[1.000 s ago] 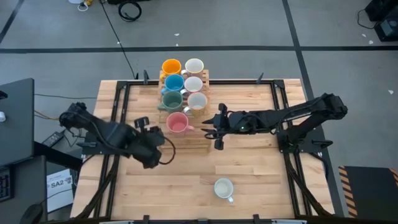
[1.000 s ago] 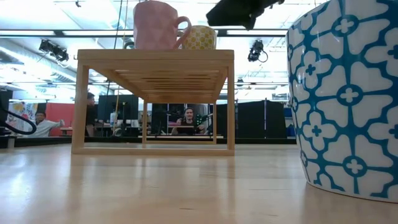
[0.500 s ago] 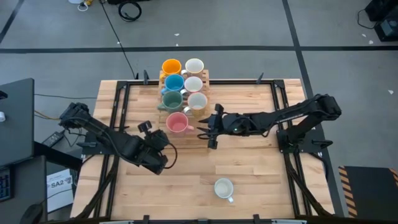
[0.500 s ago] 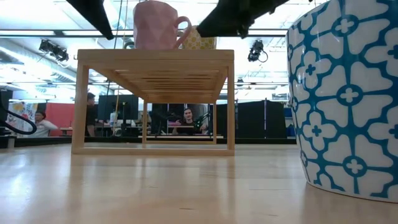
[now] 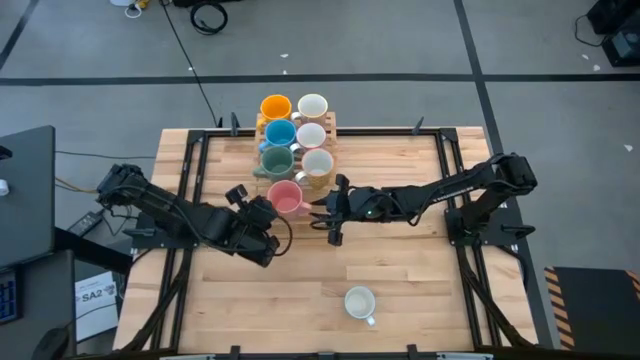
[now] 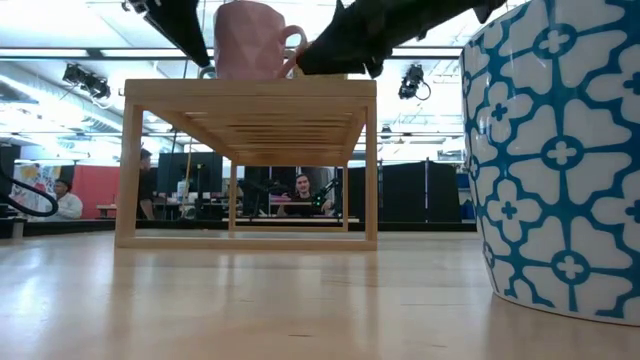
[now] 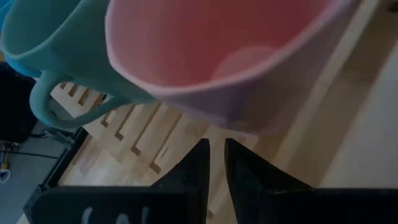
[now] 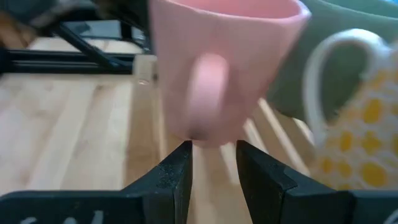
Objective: Place coffee mugs
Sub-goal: Put the pink mug on the shelf
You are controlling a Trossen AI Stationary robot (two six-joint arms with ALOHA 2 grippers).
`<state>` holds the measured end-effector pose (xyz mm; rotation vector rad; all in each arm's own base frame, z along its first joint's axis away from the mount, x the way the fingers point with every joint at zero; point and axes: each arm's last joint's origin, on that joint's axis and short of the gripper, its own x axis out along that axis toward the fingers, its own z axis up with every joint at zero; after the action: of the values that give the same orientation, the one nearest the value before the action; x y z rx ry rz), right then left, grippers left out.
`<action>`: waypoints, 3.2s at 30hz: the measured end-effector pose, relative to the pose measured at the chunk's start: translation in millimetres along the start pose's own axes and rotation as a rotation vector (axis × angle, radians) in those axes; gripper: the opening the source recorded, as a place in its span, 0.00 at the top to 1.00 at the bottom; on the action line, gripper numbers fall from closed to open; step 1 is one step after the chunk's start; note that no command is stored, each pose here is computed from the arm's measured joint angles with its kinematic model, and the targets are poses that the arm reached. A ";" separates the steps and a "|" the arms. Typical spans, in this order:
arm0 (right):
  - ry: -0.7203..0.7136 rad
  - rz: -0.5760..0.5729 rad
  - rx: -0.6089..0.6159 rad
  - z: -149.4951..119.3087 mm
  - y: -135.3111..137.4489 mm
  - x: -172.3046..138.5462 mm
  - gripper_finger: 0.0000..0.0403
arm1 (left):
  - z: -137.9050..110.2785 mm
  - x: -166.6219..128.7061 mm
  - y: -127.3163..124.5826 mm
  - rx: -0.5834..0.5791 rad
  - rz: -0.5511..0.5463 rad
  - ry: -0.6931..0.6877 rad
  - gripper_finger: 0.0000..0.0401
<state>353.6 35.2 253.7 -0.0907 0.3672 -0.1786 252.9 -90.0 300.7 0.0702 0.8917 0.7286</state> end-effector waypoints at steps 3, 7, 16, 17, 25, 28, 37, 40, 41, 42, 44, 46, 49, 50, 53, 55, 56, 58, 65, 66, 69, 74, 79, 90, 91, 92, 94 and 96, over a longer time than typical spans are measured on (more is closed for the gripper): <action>-0.022 0.047 0.006 1.2 2.2 1.3 0.68 | 2.5 3.4 2.2 -0.016 0.009 0.003 0.86; -0.050 0.084 0.013 4.0 3.8 0.9 0.68 | 5.1 6.8 4.4 -0.034 0.017 0.006 0.86; -0.098 0.239 0.016 8.5 9.2 -0.5 0.68 | 10.4 13.1 8.6 -0.071 0.034 0.003 0.86; -0.098 0.251 0.016 8.6 9.7 -0.6 0.68 | 11.2 13.8 8.9 -0.077 0.034 0.001 0.86; -0.116 0.259 0.033 10.5 9.7 -0.9 0.68 | 17.9 20.8 12.8 -0.129 0.044 -0.010 0.86; -0.116 0.258 0.033 10.5 9.6 -0.9 0.68 | 17.7 20.6 12.7 -0.123 0.044 -0.010 0.86; -0.087 0.257 0.023 15.3 5.7 -12.9 0.68 | 7.4 7.5 8.6 -0.057 -0.005 0.026 0.86; -0.090 0.257 0.022 20.3 2.9 -21.4 0.68 | 3.7 4.2 6.9 -0.038 -0.023 0.048 0.86; -0.090 0.257 0.022 22.2 1.7 -25.0 0.68 | 2.9 3.4 6.1 -0.038 -0.030 0.053 0.86; -0.085 0.257 0.021 23.6 0.5 -28.7 0.68 | 2.3 2.5 5.4 -0.041 -0.034 0.052 0.86; -0.077 0.254 0.019 25.8 -1.6 -34.9 0.68 | 1.0 0.5 3.7 -0.041 -0.041 0.050 0.86; -0.065 0.244 0.017 26.4 -3.1 -38.4 0.68 | -0.1 -1.3 2.6 -0.038 -0.046 0.046 0.86; -0.063 0.182 0.027 26.6 -5.0 -38.8 0.68 | -0.8 -2.5 1.3 -0.039 -0.052 0.043 0.86; -0.062 0.159 0.028 26.6 -5.7 -38.6 0.68 | -0.8 -2.6 1.1 -0.041 -0.053 0.042 0.86; -0.062 0.096 0.032 24.9 -6.3 -34.6 0.68 | -0.2 -2.4 1.0 -0.057 -0.053 0.037 0.86; -0.060 0.077 0.032 22.3 -5.0 -29.4 0.68 | 0.7 -2.1 1.1 -0.068 -0.047 0.025 0.86; -0.070 0.075 0.035 21.7 -4.1 -26.5 0.68 | 1.2 -2.0 0.9 -0.074 -0.044 0.017 0.86; -0.065 0.071 0.034 17.8 -2.0 -19.8 0.68 | 2.0 -1.8 0.6 -0.084 -0.045 0.010 0.86; -0.068 0.067 0.036 10.7 1.6 -6.9 0.68 | 5.4 -1.6 -0.3 -0.111 -0.028 -0.045 0.86; -0.083 0.067 0.040 11.5 2.0 -5.8 0.68 | 6.1 -1.5 -0.2 -0.115 -0.019 -0.057 0.86; -0.113 0.072 0.048 14.2 3.5 -6.1 0.68 | 8.0 -0.2 0.9 -0.127 -0.004 -0.075 0.86; -0.144 0.075 0.056 17.0 4.3 -6.7 0.68 | 10.9 4.0 3.8 -0.145 0.011 -0.073 0.86; -0.148 0.078 0.057 17.5 4.3 -6.8 0.68 | 14.3 8.7 7.4 -0.166 0.026 -0.070 0.86; -0.153 0.149 0.052 17.9 6.6 -7.1 0.68 | 18.5 15.0 12.8 -0.153 0.053 -0.064 0.86; -0.152 0.150 0.052 17.8 6.6 -7.1 0.68 | 18.5 15.0 12.8 -0.152 0.053 -0.064 0.86; -0.150 0.150 0.052 17.6 6.7 -7.1 0.68 | 18.3 14.9 12.7 -0.152 0.052 -0.063 0.86; -0.149 0.150 0.048 17.5 6.7 -7.1 0.68 | 17.0 13.2 11.3 -0.146 0.035 -0.053 0.86; -0.147 0.150 0.042 17.3 6.6 -7.3 0.68 | 14.8 8.2 10.9 -0.150 -0.008 -0.033 0.86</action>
<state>354.3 44.0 271.6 -0.0346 0.2228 -0.0313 261.1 -73.2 308.3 -0.0542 0.8030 0.7825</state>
